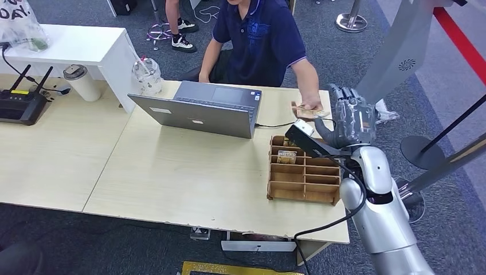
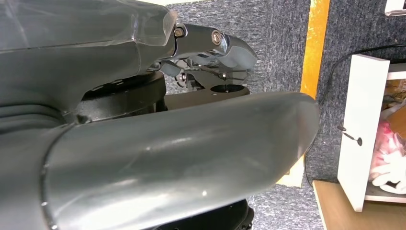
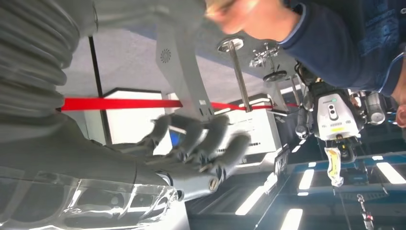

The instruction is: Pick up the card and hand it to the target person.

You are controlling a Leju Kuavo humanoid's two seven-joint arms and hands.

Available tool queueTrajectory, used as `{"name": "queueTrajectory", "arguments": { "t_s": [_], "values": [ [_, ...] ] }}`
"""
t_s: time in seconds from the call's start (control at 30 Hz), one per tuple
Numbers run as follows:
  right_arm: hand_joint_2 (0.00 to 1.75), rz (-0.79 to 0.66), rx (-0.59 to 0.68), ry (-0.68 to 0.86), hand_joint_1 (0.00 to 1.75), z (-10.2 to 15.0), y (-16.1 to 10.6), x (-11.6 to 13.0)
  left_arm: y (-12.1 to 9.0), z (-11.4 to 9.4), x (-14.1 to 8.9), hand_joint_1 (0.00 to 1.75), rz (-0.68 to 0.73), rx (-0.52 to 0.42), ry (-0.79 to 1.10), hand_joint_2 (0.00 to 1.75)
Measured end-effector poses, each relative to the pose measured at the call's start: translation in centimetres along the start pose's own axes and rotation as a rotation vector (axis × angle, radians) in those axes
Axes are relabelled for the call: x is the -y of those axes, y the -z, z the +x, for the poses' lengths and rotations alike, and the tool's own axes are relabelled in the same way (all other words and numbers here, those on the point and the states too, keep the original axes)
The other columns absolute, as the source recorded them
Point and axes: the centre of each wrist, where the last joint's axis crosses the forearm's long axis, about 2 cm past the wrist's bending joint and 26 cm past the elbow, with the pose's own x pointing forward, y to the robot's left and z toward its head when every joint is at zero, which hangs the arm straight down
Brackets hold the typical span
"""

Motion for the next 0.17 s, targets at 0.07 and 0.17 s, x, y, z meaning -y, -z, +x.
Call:
{"name": "queueTrajectory", "arguments": {
  "t_s": [0.07,0.17],
  "values": [
    [1.75,0.004,0.005,0.036,0.00,0.11,-0.27,-0.10,0.00,0.01,0.01,0.00,0.000,0.000,0.000,0.00],
    [1.75,0.010,0.018,0.106,0.00,0.35,-0.95,-0.26,0.01,0.02,0.01,0.00,0.000,0.001,0.000,0.00]
  ]
}}
